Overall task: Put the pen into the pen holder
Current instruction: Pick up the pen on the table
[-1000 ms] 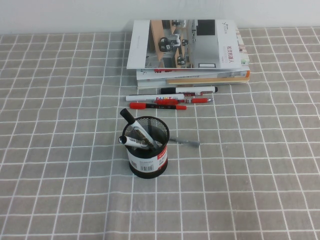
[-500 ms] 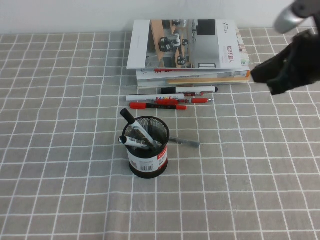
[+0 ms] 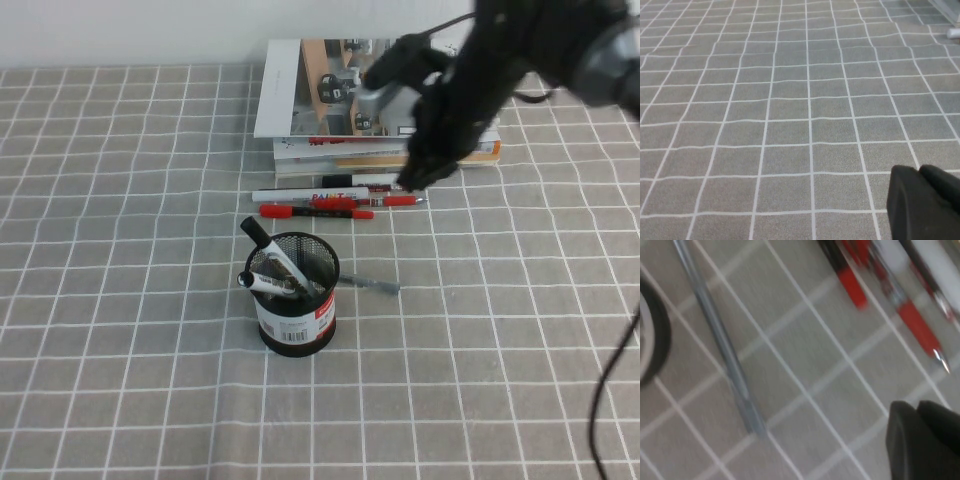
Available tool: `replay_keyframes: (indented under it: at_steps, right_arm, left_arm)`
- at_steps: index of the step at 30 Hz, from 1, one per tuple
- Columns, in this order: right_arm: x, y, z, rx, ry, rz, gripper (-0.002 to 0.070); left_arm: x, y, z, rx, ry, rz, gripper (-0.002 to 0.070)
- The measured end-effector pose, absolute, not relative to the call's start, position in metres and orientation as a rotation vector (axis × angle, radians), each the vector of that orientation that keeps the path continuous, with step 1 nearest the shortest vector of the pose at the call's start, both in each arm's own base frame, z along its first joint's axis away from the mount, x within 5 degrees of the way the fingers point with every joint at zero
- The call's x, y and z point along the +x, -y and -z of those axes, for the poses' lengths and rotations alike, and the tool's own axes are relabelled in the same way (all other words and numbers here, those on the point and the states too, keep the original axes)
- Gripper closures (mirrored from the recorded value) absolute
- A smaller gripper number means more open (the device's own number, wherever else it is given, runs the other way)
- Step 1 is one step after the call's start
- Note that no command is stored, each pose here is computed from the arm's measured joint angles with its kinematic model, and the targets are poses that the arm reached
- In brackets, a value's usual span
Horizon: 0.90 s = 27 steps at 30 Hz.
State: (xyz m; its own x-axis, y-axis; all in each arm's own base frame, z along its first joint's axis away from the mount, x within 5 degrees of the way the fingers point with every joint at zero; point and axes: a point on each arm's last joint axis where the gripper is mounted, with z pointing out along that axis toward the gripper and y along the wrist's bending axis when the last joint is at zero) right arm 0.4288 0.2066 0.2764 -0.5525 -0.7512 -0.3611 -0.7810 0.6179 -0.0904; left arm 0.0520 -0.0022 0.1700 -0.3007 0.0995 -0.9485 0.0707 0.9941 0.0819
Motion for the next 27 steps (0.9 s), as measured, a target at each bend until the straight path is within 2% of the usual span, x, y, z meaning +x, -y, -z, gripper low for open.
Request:
replay_keyframes:
  at_steps: [9,12,17,19,27]
  right_arm:
    - [0.423,-0.268,-0.239,-1.48,-2.382,-0.141,0.0668]
    - [0.418,-0.278,-0.235,-1.547,-2.346,-0.176,0.0593]
    - [0.417,-0.28,-0.233,-1.568,-2.333,-0.201,0.0369]
    - [0.418,-0.279,-0.233,-1.573,-2.331,-0.188,0.0324]
    - [0.415,-0.275,-0.217,-1.608,-2.377,-0.163,0.0365]
  left_arm:
    - [0.052,0.002,-0.17,0.122,-1.878,-0.027,0.0678]
    - [0.052,0.002,-0.17,0.122,-1.878,-0.027,0.0678]
    - [0.052,0.003,-0.17,0.116,-1.878,-0.017,0.0678]
    - [0.052,0.003,-0.17,0.104,-1.879,0.002,0.0678]
    - [0.052,0.005,-0.17,0.076,-1.88,0.048,0.0678]
